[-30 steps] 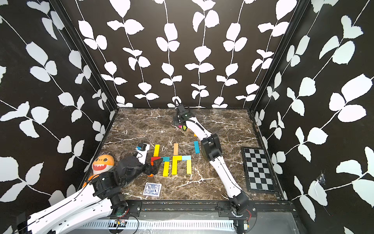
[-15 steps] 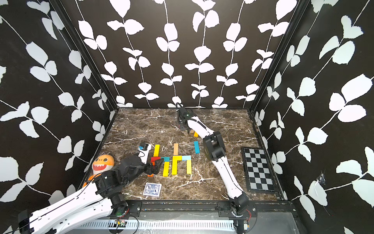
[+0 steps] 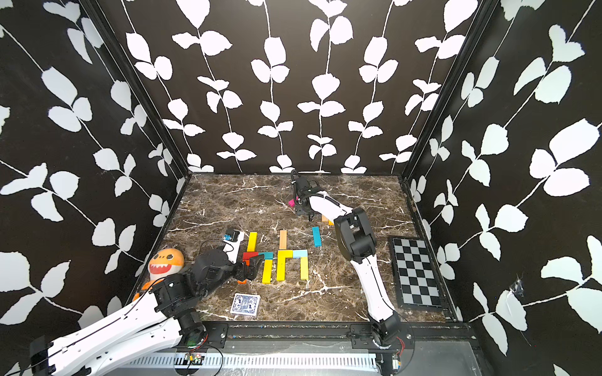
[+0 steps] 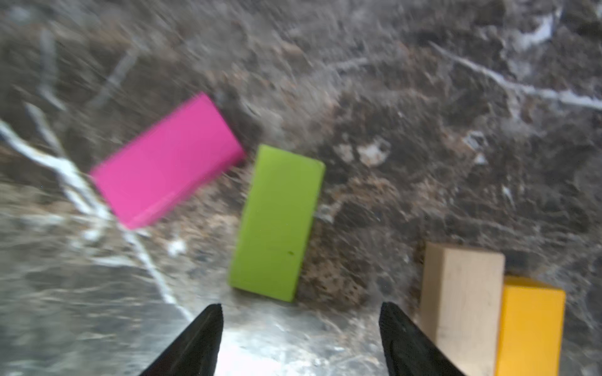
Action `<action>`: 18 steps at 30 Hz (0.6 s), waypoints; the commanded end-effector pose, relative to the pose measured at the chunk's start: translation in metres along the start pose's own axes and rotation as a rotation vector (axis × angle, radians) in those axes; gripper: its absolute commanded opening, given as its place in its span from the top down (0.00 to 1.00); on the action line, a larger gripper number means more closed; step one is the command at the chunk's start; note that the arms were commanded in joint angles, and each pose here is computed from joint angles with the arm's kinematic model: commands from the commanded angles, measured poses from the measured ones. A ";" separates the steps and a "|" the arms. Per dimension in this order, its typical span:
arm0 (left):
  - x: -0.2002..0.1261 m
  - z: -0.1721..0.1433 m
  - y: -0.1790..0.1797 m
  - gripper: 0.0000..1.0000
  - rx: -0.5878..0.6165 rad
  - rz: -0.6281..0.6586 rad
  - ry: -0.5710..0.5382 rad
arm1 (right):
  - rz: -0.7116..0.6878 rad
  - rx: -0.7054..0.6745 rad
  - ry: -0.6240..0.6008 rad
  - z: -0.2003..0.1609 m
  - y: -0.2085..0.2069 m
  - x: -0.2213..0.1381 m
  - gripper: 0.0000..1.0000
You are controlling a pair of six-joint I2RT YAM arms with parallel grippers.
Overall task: Assemble the letter h with building blocks
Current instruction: Pick up the building block from the center of the board.
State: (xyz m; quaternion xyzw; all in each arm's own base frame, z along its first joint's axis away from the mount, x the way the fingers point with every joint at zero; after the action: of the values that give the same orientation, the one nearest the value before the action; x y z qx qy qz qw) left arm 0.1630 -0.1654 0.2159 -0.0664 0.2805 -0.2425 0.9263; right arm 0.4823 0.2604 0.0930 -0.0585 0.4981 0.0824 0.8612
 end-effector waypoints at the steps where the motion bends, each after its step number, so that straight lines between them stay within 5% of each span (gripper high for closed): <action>1: -0.005 0.010 -0.004 0.01 -0.009 -0.024 -0.038 | 0.093 0.086 -0.091 0.031 0.015 -0.013 0.24; 13: -0.011 0.011 0.000 0.01 -0.001 -0.011 -0.047 | -0.061 0.120 0.095 -0.004 0.004 0.039 0.34; 18: -0.011 0.012 0.000 0.01 0.006 -0.006 -0.046 | -0.087 0.113 0.114 -0.014 -0.003 0.044 0.53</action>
State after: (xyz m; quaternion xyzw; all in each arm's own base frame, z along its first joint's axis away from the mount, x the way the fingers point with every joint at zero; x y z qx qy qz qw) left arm 0.1607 -0.1613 0.2224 -0.0732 0.2682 -0.2453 0.9287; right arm 0.5077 0.2710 0.0715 -0.0209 0.5071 0.0342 0.8610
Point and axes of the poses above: each gripper's point midway between its finger pads, its own x axis out along the fingers, its own y axis along the line the jaws close on, z = x × y, the point moved 5 cm from there along -x, back along the fingers, and after that the axes turned 5 degrees about -x, right-handed, at the moved point
